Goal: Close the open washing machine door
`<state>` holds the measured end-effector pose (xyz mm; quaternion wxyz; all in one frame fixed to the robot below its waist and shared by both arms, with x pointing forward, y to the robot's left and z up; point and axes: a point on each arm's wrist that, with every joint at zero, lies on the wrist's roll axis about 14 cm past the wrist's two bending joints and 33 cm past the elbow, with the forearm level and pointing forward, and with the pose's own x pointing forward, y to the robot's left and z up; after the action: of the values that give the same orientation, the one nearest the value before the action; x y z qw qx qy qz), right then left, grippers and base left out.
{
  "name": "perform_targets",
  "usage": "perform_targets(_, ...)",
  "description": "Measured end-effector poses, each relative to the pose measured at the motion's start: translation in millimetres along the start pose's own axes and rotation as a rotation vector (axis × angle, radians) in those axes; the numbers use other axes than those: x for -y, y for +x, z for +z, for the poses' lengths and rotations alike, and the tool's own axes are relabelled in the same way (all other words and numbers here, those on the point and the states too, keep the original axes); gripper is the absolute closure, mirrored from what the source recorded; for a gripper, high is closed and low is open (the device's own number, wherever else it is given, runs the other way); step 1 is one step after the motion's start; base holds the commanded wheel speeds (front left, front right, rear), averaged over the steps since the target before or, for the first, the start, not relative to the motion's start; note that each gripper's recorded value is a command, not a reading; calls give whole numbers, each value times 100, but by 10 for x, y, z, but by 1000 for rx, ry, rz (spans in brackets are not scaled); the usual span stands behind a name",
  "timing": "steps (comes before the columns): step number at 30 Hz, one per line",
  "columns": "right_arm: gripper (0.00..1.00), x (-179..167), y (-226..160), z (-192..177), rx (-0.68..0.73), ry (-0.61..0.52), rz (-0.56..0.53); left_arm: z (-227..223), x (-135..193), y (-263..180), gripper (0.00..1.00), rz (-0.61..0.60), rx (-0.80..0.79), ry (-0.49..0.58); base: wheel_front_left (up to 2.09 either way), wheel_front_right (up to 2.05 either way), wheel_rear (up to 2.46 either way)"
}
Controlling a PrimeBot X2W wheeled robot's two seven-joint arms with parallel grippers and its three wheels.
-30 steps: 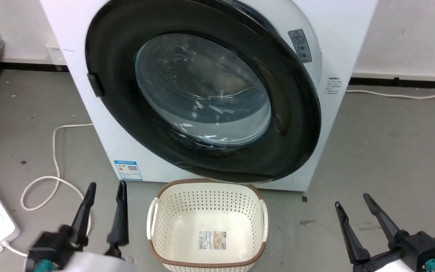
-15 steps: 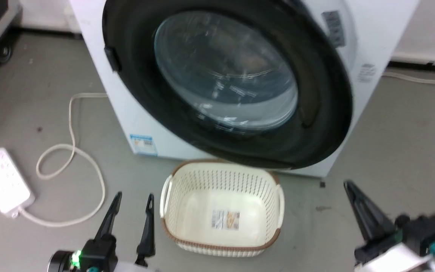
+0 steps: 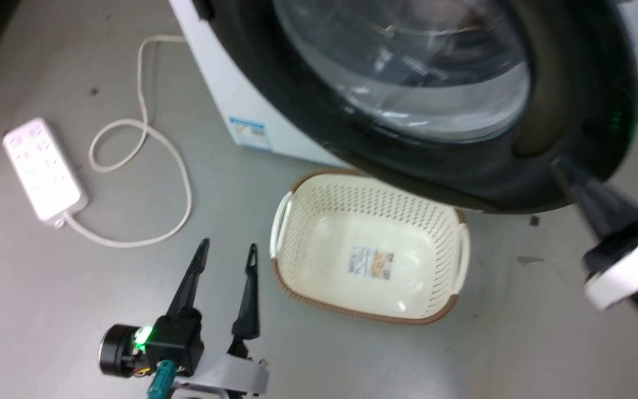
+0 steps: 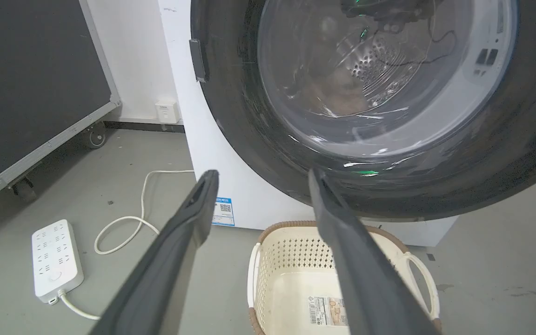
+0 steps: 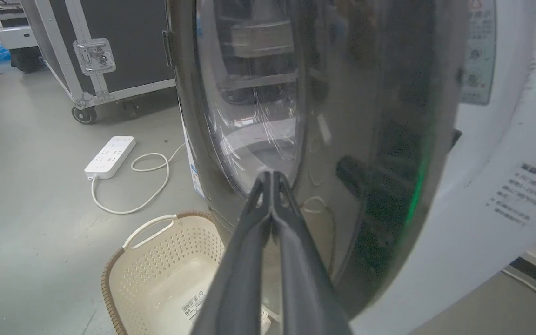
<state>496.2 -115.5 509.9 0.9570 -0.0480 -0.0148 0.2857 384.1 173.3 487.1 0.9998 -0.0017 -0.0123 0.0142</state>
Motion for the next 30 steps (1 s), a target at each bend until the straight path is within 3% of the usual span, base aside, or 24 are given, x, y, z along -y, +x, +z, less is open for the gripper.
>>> perform_targets(7, 100, 383, 407, -83, -21, 37, -46, -84, -90, 46, 0, 41, -25, 16, 0, 0, 0)
perform_targets(16, 100, 994, 746, -12, -31, 47, -184, -181, -103, 73, 0, 57, -53, 23, 0, 0, 0)
perform_targets(28, 100, 963, 715, 59, -14, 61, -209, -42, -73, 113, 0, 56, -9, 5, 0, 0, 0)
perform_targets(29, 93, 956, 685, 109, 0, 61, -214, -11, -73, 110, 0, 55, 0, 4, 0, 0, 0)
perform_targets(30, 44, 943, 647, 155, 13, 61, -217, 24, -66, 107, 0, 51, 10, 2, 0, 0, 0)
